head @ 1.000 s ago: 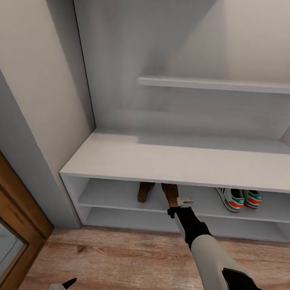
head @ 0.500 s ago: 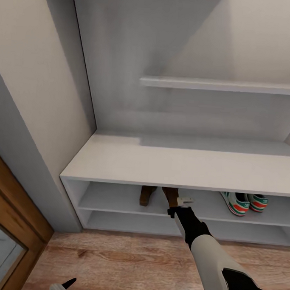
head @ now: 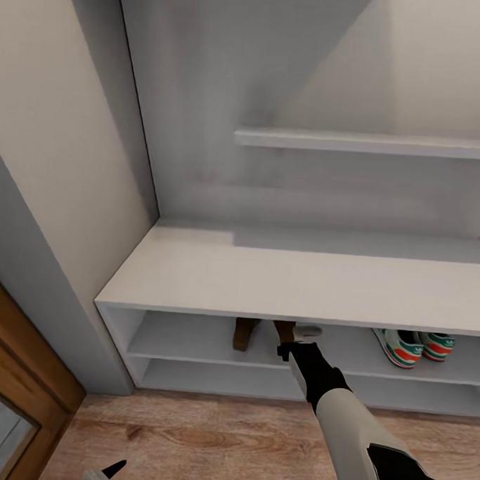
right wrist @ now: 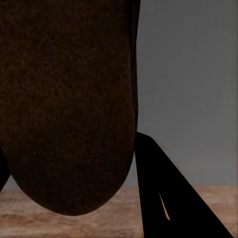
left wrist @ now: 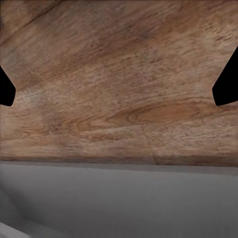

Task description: Pick up the two gym shoes and the two sandals from the corridor floor and place them onto the hallstand (shoe rack) in the corridor, making sure they are on the rack and not on the floor. Arrange them so the two gym shoes are next to each other and the two sandals are next to each other.

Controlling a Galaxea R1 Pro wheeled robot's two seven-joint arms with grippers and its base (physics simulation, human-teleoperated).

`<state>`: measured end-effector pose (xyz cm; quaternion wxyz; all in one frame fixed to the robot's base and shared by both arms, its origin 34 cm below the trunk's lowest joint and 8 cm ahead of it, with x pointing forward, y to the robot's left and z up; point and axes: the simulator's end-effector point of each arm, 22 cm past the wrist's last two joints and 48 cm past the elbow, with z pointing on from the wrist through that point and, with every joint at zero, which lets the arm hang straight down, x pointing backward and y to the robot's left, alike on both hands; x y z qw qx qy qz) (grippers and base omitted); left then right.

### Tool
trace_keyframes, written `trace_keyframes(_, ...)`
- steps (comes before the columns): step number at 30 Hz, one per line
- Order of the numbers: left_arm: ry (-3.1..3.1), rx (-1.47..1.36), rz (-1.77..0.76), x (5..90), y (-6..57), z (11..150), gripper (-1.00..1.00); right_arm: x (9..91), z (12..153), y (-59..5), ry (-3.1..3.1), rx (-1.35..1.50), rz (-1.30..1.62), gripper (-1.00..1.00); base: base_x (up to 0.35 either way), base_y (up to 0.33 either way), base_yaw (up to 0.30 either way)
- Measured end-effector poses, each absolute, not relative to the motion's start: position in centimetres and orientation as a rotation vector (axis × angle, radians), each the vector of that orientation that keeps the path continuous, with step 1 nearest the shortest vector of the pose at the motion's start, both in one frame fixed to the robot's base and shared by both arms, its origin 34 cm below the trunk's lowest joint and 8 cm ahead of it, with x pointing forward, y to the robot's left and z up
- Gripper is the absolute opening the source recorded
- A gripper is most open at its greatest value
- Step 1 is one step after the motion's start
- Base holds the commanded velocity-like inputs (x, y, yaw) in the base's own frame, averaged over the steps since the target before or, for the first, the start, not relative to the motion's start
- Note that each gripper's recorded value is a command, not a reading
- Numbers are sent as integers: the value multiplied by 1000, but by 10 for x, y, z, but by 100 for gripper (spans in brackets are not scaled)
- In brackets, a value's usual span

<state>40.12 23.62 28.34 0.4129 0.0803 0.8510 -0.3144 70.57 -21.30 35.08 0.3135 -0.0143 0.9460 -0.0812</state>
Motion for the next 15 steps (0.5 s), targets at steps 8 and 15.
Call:
trace_keyframes(8, 2141, 202, -791, 401, 237, 283, 100, 706, 351, -213, 2494, -38, -214, -100, 84, 1, 0)
trace_keyframes(15, 2140, 202, -790, 401, 237, 284, 100, 706, 351, -213, 2494, -38, -215, -100, 38, 0, 0)
